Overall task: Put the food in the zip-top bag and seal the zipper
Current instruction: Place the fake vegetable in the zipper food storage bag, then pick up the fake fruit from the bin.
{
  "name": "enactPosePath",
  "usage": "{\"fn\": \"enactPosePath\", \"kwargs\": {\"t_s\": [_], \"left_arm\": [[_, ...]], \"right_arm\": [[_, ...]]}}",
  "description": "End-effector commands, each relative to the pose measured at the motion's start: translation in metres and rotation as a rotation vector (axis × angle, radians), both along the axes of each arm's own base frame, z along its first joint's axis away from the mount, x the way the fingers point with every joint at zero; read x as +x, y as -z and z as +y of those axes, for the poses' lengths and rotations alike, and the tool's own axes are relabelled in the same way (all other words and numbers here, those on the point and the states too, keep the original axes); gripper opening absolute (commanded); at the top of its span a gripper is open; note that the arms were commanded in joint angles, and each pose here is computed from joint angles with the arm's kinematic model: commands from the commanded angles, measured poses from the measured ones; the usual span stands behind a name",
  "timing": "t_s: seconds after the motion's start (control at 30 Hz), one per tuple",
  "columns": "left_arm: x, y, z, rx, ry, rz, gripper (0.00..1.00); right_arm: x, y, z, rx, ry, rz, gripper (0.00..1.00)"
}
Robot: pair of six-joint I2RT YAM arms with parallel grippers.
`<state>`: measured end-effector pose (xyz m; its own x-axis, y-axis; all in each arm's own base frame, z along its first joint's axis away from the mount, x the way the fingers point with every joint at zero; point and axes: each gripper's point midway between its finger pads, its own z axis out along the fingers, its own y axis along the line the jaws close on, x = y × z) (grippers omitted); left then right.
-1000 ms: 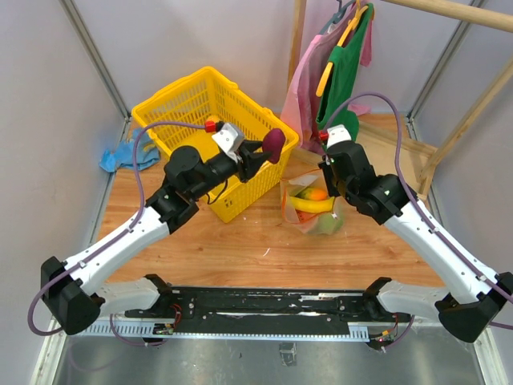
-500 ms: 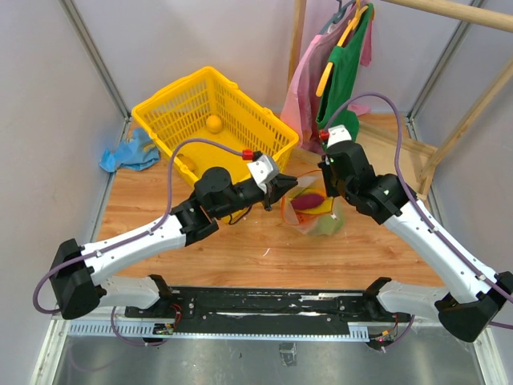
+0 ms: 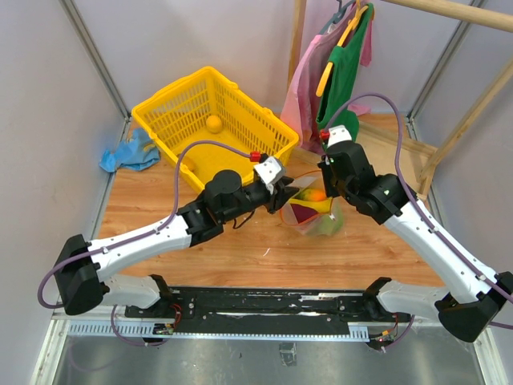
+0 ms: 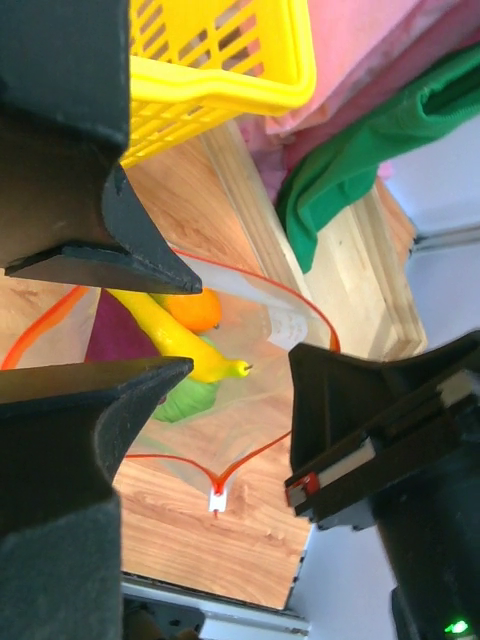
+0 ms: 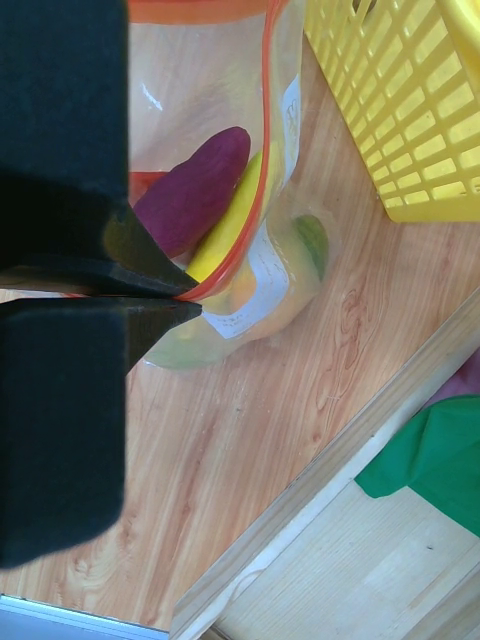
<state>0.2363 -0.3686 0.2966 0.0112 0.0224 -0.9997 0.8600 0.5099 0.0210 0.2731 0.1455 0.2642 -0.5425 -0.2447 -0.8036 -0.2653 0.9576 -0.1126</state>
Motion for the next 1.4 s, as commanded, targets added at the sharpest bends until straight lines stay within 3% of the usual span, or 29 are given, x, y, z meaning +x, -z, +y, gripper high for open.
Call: {"fn": "enactPosePath", "kwargs": {"t_s": [0.0,0.3,0.4,0.5,0.63,1.03,1.37], "left_arm": [[0.015,-0.030,0.014,-0.033,-0.137,0.011,0.41],[0.054,-0.048,0.066,0.025,-0.463,0.067,0.76],[0.074,-0.050,0.088,0.024,-0.558,0.114,0.84],[0.095,-0.047,0.115,0.012,-0.668,0.154,0.99],[0.116,-0.041,0.145,0.004,-0.780,0.178,0.99],[0.195,0.023,0.240,0.117,-1.242,0.442,0.99],[0.233,0.100,0.283,0.274,-1.433,0.603,0.99]], "right_arm": [[0.001,-0.020,0.001,0.055,0.013,-0.056,0.01],[0.000,-0.018,0.000,0.052,0.018,-0.057,0.01],[0.000,-0.018,-0.001,0.052,0.018,-0.059,0.01],[0.000,-0.018,-0.001,0.049,0.016,-0.059,0.01],[0.000,-0.019,-0.003,0.045,0.016,-0.066,0.01],[0.001,-0.016,-0.002,0.027,0.001,-0.066,0.01],[-0.002,-0.015,-0.005,0.025,-0.004,-0.072,0.01]]}}
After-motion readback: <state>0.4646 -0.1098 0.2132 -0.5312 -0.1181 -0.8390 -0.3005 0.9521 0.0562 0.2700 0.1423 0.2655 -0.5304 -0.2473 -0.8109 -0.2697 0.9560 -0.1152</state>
